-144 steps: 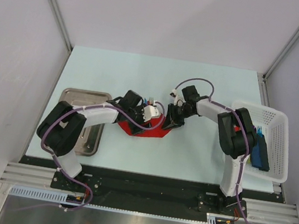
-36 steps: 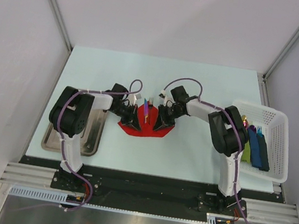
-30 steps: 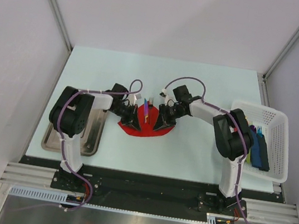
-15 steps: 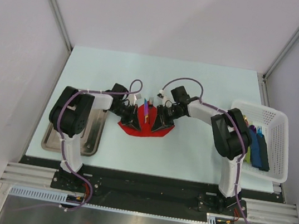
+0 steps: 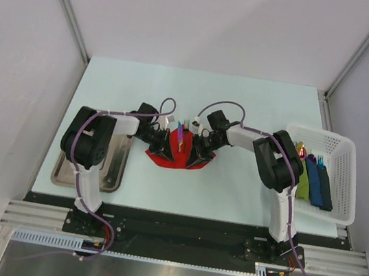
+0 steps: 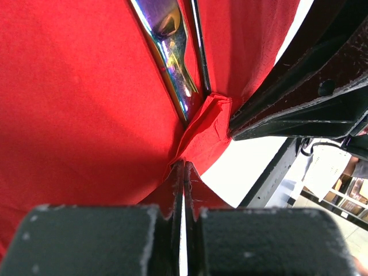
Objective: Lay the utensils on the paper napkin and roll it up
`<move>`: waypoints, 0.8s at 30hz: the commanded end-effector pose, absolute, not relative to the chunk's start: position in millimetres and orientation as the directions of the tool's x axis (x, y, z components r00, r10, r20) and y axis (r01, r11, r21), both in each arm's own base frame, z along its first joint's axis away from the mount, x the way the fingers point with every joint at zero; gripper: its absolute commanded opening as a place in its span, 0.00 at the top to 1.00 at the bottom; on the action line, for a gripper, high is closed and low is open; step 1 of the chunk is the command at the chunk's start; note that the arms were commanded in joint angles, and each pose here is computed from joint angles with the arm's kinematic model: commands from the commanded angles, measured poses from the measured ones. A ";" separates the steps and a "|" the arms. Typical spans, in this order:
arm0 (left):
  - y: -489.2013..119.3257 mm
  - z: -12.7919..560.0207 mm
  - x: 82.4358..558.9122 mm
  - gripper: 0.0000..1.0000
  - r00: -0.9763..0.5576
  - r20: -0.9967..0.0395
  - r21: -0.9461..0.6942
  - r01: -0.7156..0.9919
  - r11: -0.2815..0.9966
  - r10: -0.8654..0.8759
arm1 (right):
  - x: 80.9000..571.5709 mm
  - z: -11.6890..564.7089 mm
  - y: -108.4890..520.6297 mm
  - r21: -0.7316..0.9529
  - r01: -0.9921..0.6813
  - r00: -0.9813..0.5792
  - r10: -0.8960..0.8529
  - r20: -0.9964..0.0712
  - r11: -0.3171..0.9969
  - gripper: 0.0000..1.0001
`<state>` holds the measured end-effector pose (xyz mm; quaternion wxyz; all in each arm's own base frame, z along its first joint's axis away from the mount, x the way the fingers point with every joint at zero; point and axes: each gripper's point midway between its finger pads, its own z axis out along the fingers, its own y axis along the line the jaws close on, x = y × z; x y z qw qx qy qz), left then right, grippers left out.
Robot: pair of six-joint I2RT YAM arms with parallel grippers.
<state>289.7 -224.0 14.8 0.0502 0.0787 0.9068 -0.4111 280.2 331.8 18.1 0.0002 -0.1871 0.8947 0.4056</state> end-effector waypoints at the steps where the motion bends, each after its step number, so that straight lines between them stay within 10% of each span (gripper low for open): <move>1: -225.3 34.6 302.9 1.00 -0.958 -0.265 -0.738 0.277 0.616 0.113 | 291.6 -8.3 323.6 0.641 -0.356 -0.929 -0.333 -0.162 0.680 0.85; 12: -245.7 66.9 297.1 0.93 -0.934 -0.330 -0.811 0.353 0.467 0.134 | 296.0 -8.8 322.6 0.647 -0.341 -0.934 -0.324 -0.151 0.682 0.85; 24: -228.3 12.5 299.7 1.00 -0.973 -0.197 -0.734 0.227 0.640 0.119 | 306.0 19.4 330.3 0.668 -0.360 -0.929 -0.312 -0.197 0.651 0.84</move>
